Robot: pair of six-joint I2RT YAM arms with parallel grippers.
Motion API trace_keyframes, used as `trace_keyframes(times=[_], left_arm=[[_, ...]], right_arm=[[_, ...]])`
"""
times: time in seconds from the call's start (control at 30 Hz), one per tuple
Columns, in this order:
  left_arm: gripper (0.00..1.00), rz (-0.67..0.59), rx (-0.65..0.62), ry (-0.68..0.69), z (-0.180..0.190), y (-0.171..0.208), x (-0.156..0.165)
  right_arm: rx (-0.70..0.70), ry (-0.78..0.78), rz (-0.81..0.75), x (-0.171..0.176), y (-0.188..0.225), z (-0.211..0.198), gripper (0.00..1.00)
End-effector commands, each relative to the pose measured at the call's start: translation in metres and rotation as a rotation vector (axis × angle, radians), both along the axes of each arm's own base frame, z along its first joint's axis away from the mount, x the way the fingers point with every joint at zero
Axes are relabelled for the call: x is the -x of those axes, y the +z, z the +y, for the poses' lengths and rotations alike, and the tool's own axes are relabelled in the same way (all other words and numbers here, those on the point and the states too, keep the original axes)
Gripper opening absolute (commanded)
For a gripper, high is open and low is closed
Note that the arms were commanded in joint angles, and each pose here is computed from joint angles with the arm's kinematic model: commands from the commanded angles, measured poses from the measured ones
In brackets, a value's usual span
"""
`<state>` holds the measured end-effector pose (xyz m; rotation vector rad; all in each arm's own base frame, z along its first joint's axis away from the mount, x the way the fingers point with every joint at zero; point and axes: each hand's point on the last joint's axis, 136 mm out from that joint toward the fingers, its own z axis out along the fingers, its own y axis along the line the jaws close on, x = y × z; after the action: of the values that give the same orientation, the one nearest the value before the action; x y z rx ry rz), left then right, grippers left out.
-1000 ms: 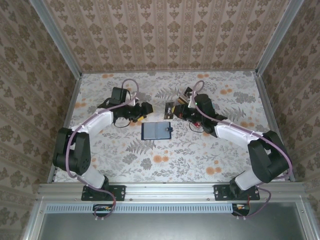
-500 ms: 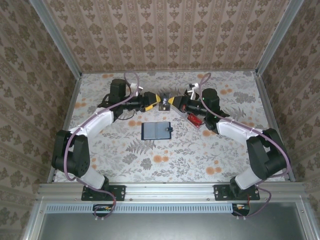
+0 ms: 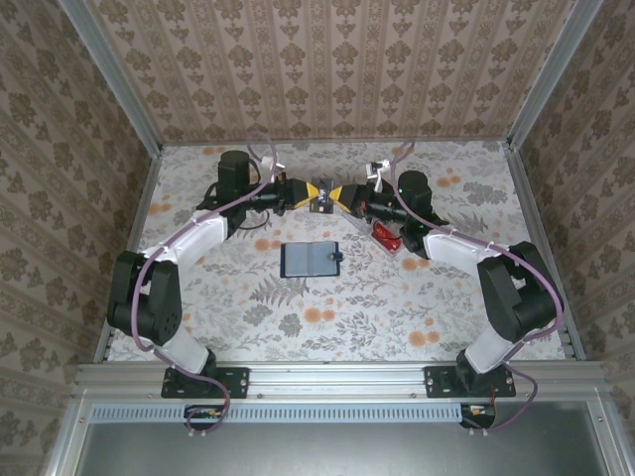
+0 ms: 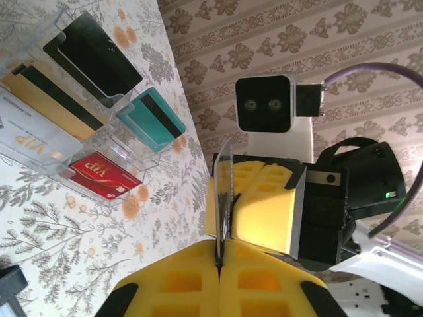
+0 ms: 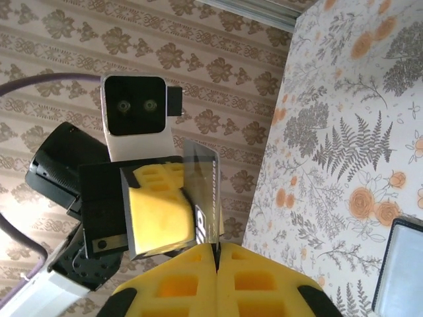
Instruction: Take the credit cards out of the card holder
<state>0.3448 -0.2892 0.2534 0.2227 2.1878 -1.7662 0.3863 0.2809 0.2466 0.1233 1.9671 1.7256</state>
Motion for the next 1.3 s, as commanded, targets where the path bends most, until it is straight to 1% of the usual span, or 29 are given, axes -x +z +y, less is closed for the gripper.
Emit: trace_keyframes(times=[0.0, 0.03, 0.07, 0.13, 0.17, 0.27, 0.33, 0.43, 0.53, 0.57, 0.63, 0.7, 0.8, 0.87, 0.93, 0.97, 1.03, 1.1, 1.17, 1.2, 1.27], left_arm=[[0.0, -0.018, 0.029, 0.018, -0.003, 0.011, -0.005], [0.0, -0.012, 0.034, 0.037, -0.002, 0.012, -0.007], [0.0, -0.006, 0.041, 0.055, -0.001, 0.013, -0.008], [0.0, 0.007, 0.047, 0.09, 0.001, 0.012, -0.012], [0.0, 0.008, 0.046, 0.104, 0.002, 0.012, -0.012], [0.0, 0.015, 0.035, 0.145, 0.008, 0.009, -0.015], [0.0, 0.03, 0.031, 0.167, 0.012, 0.005, -0.016], [0.0, 0.046, 0.027, 0.19, 0.017, 0.0, -0.018], [0.0, 0.048, 0.029, 0.183, 0.017, -0.002, -0.016], [0.0, 0.052, 0.023, 0.179, 0.017, -0.004, -0.015], [0.14, 0.067, -0.007, 0.188, 0.021, -0.011, -0.014], [0.35, 0.084, -0.067, 0.212, 0.03, -0.024, -0.013], [0.54, 0.092, -0.199, 0.274, 0.051, -0.052, -0.015], [0.63, 0.111, -0.282, 0.327, 0.067, -0.073, -0.018], [0.71, 0.124, -0.333, 0.364, 0.08, -0.088, -0.02], [0.76, 0.129, -0.372, 0.393, 0.09, -0.096, -0.022], [0.82, 0.139, -0.438, 0.423, 0.105, -0.108, -0.022], [0.89, 0.151, -0.496, 0.452, 0.121, -0.117, -0.02], [0.95, 0.16, -0.546, 0.476, 0.135, -0.124, -0.016], [0.98, 0.16, -0.567, 0.486, 0.141, -0.126, -0.014], [1.0, 0.167, -0.6, 0.501, 0.152, -0.129, -0.01]], right_arm=[[-0.063, 0.012, -0.057, 0.005, 0.022, 0.004, 0.31], [-0.069, -0.001, -0.048, 0.005, 0.02, 0.005, 0.35], [-0.075, -0.01, -0.04, 0.006, 0.019, 0.007, 0.36], [-0.091, -0.02, -0.023, 0.007, 0.017, 0.012, 0.36], [-0.107, -0.02, -0.019, 0.008, 0.017, 0.015, 0.35], [-0.167, -0.045, -0.017, 0.007, 0.019, 0.015, 0.26], [-0.201, -0.064, -0.023, 0.006, 0.02, 0.012, 0.23], [-0.2, -0.065, -0.026, 0.006, 0.02, 0.011, 0.18], [-0.188, -0.065, -0.018, 0.005, 0.016, 0.012, 0.03], [-0.18, -0.066, -0.015, 0.005, 0.014, 0.012, 0.0], [-0.152, -0.068, -0.02, 0.005, 0.012, 0.011, 0.0], [-0.08, -0.072, -0.027, 0.004, 0.004, 0.009, 0.0], [0.108, -0.094, -0.025, 0.003, -0.015, 0.002, 0.0], [0.241, -0.102, -0.038, 0.001, -0.027, -0.005, 0.0], [0.348, -0.113, -0.05, -0.003, -0.036, -0.016, 0.0], [0.399, -0.126, -0.052, -0.007, -0.04, -0.025, 0.0], [0.486, -0.156, -0.068, -0.016, -0.045, -0.045, 0.0], [0.57, -0.172, -0.114, -0.024, -0.045, -0.064, 0.0], [0.677, -0.177, -0.135, -0.03, -0.047, -0.083, 0.0], [0.747, -0.172, -0.171, -0.033, -0.046, -0.091, 0.0], [0.875, -0.161, -0.23, -0.037, -0.043, -0.104, 0.0]])
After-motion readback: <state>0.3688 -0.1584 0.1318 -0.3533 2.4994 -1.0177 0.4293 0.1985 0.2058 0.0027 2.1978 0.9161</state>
